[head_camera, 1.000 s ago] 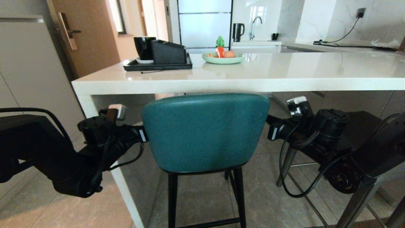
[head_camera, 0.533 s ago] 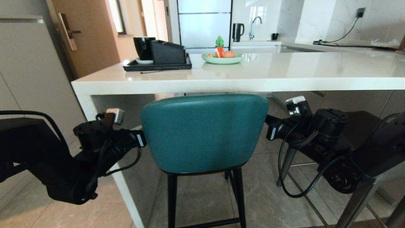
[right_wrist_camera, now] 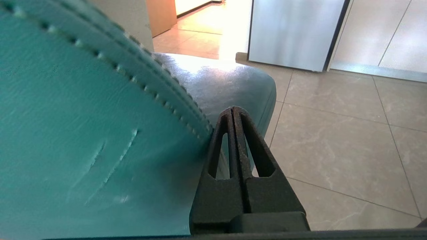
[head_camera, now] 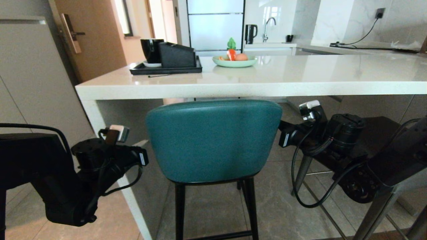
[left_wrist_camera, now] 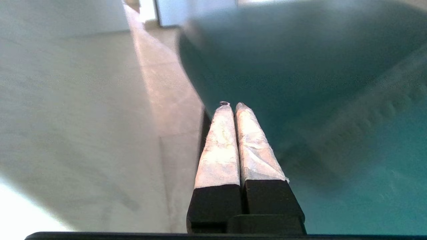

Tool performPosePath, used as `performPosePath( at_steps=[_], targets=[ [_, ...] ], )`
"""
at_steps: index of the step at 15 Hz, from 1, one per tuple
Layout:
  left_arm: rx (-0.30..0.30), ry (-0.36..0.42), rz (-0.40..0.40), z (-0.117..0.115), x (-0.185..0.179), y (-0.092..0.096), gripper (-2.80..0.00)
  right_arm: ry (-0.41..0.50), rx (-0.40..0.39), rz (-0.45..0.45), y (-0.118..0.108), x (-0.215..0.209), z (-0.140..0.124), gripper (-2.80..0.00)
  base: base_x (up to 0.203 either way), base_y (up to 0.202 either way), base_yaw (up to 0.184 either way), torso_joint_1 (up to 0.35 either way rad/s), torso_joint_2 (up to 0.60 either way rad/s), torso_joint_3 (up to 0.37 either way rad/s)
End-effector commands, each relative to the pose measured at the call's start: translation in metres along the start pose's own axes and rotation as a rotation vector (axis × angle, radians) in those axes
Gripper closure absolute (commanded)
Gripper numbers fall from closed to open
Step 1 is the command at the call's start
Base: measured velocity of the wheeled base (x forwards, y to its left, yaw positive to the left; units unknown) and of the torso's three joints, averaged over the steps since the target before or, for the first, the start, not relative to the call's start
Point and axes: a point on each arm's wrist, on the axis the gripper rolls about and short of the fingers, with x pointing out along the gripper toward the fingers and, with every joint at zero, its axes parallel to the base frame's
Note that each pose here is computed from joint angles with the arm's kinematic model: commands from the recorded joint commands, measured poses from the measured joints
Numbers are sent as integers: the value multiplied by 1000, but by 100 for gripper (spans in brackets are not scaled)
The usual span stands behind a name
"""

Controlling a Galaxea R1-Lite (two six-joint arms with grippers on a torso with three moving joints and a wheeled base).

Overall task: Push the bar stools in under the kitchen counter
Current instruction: Pull the blue chair out from under the dining table

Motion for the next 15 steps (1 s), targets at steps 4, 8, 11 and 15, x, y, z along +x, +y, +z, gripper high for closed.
performPosePath(
  at_steps=[4,8,11,15],
  targets=[
    [3,-28,-9,1,10,-5,0,-6,-2,-3,0,1,1,0,0,0,0,0,0,0],
    [8,-65,-21,9,15,-9,0,-1,-1,-27,-10,2,-2,0,0,0,0,0,0,0],
    [9,-71,-12,8,19,-5,0,18,2,-47,-18,2,-8,0,0,0,0,0,0,0],
    [7,-68,-22,9,17,-9,0,26,6,-15,-6,5,-11,0,0,0,0,0,0,0]
  ],
)
